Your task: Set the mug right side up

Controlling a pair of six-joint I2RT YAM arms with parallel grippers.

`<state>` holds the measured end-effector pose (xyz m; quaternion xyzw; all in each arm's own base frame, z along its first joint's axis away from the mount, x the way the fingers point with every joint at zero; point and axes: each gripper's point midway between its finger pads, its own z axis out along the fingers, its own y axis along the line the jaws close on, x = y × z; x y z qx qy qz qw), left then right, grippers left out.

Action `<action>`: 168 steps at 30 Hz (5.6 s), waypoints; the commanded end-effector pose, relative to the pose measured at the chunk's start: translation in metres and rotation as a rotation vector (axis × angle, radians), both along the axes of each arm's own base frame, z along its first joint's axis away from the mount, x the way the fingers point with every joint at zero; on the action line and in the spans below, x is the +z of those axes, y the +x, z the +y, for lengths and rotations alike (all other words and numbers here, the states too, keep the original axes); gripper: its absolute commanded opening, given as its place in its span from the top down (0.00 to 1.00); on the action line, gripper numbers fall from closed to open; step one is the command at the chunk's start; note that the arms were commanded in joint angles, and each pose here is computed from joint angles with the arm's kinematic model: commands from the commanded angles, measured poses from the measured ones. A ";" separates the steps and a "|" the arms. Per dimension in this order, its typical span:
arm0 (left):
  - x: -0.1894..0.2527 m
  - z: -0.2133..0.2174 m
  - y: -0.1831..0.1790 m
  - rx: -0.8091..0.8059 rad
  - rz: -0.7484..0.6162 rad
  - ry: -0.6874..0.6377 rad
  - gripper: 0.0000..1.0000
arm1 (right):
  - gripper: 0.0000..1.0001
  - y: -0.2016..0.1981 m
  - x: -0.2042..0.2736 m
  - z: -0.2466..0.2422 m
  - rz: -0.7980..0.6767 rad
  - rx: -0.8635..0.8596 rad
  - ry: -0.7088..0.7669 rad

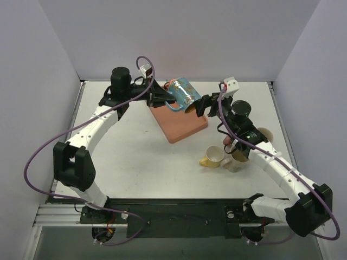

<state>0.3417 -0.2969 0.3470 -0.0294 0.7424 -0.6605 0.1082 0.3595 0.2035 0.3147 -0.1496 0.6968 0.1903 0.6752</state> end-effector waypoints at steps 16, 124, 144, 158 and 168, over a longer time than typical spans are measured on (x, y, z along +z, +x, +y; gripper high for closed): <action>0.045 0.003 -0.024 -0.041 -0.148 -0.094 0.98 | 1.00 0.002 0.070 0.029 -0.043 0.107 0.190; -0.141 0.018 0.285 0.011 -1.495 0.511 0.23 | 0.34 -0.082 -0.147 -0.009 0.746 0.001 -0.548; -0.204 0.044 0.368 0.314 -1.421 0.896 0.27 | 0.34 -0.088 -0.156 -0.010 0.806 0.031 -0.569; -0.165 0.036 0.300 0.076 -1.443 0.611 0.28 | 0.34 -0.095 -0.150 -0.019 0.791 0.015 -0.571; -0.152 0.051 0.272 -0.076 -1.441 0.616 0.17 | 0.35 -0.097 -0.150 -0.013 0.781 0.032 -0.574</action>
